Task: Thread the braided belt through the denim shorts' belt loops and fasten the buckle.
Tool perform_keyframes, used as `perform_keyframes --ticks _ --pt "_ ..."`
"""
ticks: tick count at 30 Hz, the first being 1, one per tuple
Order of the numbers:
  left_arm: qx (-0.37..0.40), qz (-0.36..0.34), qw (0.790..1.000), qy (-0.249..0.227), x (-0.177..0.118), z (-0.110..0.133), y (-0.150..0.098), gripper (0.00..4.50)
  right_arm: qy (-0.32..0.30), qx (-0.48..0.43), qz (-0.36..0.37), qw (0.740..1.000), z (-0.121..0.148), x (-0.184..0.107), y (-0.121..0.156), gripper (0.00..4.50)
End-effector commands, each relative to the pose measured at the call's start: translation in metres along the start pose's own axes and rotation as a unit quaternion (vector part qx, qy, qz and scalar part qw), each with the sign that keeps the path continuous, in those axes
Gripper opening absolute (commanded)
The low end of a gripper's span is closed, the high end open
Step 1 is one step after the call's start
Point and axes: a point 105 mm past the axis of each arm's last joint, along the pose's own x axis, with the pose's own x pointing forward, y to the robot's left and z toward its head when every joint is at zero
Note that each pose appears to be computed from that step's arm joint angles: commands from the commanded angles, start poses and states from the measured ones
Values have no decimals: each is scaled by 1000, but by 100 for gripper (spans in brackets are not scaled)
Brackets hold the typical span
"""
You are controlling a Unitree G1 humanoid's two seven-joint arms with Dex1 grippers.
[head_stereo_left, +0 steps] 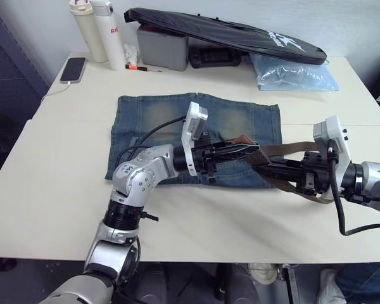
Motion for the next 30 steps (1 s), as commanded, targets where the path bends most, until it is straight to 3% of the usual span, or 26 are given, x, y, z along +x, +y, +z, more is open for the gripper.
perform_keyframes --ticks 1,5,8,13,19,22,30 --pt "9 -38 999 -7 16 8 -12 0 -28 -24 -76 996 18 -18 -18 119" --pt "-4 5 1000 -30 32 20 6 0 -61 -15 -137 989 27 -48 -28 304" --pt "-37 53 997 -53 45 29 23 0 -143 2 -160 977 52 -69 -21 445" --pt "-102 98 988 -64 58 31 39 0 -211 43 -161 963 63 -71 1 445" --pt "-181 94 974 -96 76 45 39 0 -236 203 -115 943 16 -20 34 445" --pt "-174 75 979 -79 75 43 29 0 -340 316 -93 881 18 -22 24 445" --pt "-191 57 977 -74 60 39 18 0 -401 397 -93 821 4 10 -1 445"
